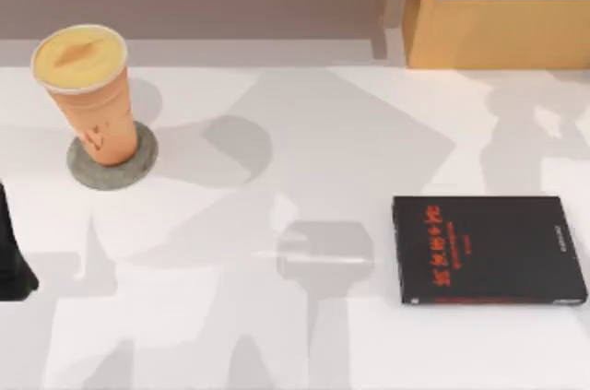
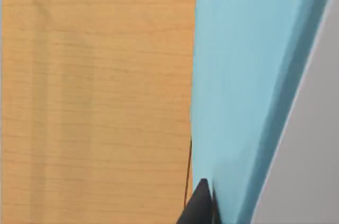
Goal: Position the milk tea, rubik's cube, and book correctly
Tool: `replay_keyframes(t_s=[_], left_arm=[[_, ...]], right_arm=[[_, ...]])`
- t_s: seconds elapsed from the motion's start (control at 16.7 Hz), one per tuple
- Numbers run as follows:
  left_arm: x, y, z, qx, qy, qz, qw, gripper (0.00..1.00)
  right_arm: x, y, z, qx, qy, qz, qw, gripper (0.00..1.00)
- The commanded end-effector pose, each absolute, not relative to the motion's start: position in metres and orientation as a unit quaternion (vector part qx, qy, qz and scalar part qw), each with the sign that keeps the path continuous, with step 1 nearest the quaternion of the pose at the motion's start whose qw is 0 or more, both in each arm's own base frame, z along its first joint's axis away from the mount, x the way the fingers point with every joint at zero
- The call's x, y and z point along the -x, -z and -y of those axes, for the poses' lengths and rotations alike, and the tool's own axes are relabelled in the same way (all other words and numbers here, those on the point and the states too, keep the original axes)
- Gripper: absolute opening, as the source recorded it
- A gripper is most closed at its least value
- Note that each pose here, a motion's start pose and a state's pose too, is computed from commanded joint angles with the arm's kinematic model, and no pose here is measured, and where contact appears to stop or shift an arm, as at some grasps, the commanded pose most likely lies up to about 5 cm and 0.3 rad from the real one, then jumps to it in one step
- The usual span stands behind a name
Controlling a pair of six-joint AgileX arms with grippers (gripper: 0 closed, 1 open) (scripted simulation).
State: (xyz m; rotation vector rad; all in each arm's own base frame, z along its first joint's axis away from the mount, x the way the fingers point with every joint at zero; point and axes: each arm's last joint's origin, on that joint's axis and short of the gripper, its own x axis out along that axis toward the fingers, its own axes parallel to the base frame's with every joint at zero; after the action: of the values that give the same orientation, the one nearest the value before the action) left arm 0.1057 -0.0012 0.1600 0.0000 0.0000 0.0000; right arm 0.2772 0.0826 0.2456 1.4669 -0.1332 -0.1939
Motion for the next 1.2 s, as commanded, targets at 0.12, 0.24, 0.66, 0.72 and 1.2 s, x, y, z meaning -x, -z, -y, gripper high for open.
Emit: replay_keyframes(t_s=[0.12, 0.24, 0.66, 0.72, 1.2], left_arm=[[-0.106, -0.160, 0.001, 0.000, 0.000, 0.000, 1.000, 1.00], [-0.106, -0.160, 0.001, 0.000, 0.000, 0.000, 1.000, 1.00], [-0.106, -0.160, 0.001, 0.000, 0.000, 0.000, 1.000, 1.00], [-0.106, -0.160, 0.001, 0.000, 0.000, 0.000, 1.000, 1.00], [-0.106, -0.160, 0.001, 0.000, 0.000, 0.000, 1.000, 1.00]], right_arm=[[-0.252, -0.207, -0.110, -0.699, 0.102, -0.001, 0.708, 0.00], [-0.224, -0.169, -0.128, -0.711, 0.124, -0.059, 0.690, 0.00], [-0.152, -0.090, -0.141, -0.686, 0.190, -0.171, 0.681, 0.00], [-0.149, -0.088, -0.141, -0.685, 0.191, -0.174, 0.681, 0.00], [-0.153, -0.089, -0.142, -0.689, 0.189, -0.171, 0.679, 0.00]])
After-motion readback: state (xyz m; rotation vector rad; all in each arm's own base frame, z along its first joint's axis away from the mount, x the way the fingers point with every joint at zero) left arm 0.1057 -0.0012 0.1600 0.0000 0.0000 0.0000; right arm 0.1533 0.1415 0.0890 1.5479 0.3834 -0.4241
